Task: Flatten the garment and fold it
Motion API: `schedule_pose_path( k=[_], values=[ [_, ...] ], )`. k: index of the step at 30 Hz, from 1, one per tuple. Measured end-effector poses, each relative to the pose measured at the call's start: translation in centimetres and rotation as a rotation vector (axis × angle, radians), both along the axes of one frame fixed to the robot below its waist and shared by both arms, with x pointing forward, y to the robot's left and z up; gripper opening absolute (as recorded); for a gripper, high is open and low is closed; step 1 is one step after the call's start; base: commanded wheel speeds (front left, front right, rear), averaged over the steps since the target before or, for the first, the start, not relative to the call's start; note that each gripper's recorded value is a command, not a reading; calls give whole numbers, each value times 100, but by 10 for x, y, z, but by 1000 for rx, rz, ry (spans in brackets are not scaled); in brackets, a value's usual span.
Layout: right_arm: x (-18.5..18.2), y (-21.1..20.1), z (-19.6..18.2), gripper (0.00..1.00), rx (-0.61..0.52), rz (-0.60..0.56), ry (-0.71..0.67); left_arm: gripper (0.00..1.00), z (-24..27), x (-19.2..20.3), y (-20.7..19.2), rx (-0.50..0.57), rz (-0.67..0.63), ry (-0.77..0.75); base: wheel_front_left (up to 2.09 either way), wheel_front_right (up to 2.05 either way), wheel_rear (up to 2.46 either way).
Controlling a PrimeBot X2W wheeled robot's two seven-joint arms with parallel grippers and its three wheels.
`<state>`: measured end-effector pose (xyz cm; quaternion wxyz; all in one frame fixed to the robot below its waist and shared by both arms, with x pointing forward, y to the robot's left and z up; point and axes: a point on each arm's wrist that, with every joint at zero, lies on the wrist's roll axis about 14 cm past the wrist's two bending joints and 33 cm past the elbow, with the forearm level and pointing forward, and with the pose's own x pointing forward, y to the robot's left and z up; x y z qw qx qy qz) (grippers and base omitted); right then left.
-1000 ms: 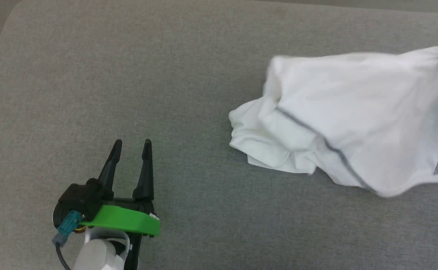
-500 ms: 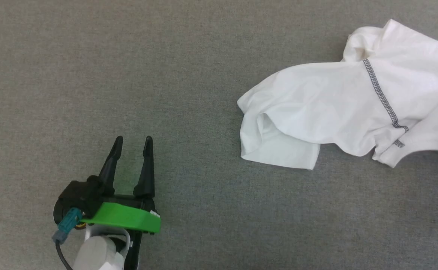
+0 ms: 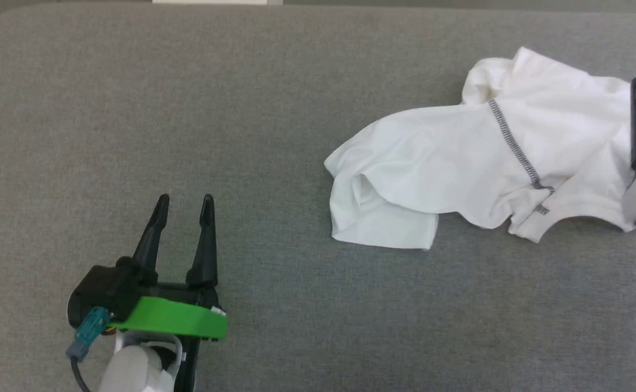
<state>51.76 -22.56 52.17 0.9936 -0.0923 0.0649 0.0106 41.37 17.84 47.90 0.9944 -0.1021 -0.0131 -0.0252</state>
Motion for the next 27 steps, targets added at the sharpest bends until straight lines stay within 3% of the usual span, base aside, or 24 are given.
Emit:
schedule_pose_path(
  k=[5,9,15,19,20,21,27],
  values=[
    [-54,8,12,100,56,-44,-109,100,18,-7,3,7,11,-51,0,0,0],
    [-90,-3,2,100,52,-84,-119,100,20,-11,-2,24,-2,-53,0,0,0],
    [-121,-26,-13,100,166,-154,-117,100,20,-8,-22,35,-64,-56,0,0,0],
    [-124,-30,-12,100,168,-166,-124,100,23,10,-53,88,-196,-34,0,0,0],
    [-121,-29,-13,100,163,-162,-124,100,28,29,-80,160,-316,-19,0,0,0],
    [-119,-29,-12,100,162,-160,-128,100,27,34,-88,188,-350,-4,0,0,0],
    [-106,-22,-16,100,159,-140,-116,100,-9,47,-136,337,-601,193,0,0,0]
  ],
)
